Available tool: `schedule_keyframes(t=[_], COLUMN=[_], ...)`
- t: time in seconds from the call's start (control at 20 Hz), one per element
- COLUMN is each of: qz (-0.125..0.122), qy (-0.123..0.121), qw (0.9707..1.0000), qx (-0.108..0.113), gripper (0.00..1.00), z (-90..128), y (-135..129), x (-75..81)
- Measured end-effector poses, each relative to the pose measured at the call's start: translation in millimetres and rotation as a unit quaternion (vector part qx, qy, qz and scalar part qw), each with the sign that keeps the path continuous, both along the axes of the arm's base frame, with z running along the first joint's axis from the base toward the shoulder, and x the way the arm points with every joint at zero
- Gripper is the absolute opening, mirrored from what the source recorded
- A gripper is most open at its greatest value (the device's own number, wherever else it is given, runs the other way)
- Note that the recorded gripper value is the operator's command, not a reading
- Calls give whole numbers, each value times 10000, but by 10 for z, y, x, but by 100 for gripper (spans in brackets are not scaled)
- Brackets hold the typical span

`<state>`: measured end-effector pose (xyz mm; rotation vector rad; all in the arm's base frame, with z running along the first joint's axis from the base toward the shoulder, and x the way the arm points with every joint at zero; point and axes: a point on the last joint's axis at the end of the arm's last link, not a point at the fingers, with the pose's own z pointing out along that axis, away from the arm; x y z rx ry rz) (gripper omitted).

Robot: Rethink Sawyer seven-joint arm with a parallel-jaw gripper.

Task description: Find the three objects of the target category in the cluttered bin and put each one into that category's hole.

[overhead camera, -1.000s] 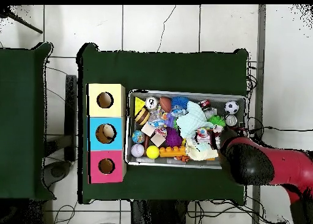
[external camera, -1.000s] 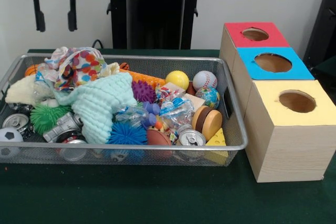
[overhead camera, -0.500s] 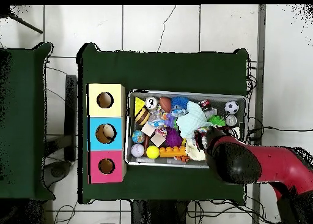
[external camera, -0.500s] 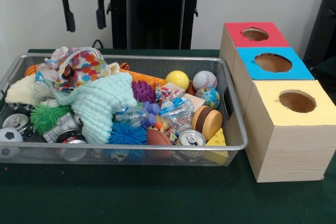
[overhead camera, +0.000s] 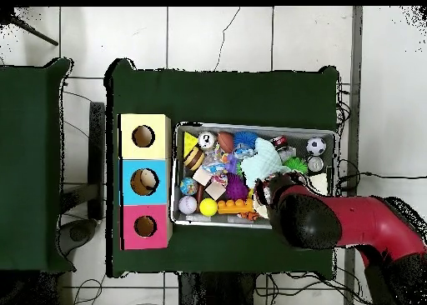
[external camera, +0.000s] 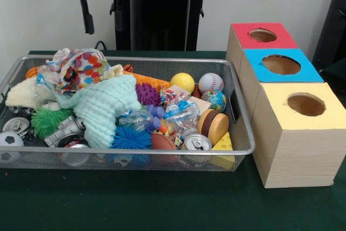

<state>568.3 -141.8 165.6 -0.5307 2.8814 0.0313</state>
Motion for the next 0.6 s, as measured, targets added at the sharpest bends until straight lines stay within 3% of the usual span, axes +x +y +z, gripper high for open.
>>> schedule_keyframes(t=[0.6], qz=[37], qy=[87], qw=[9999], qx=[35], gripper=[100], z=[-37], y=[53], x=[-85])
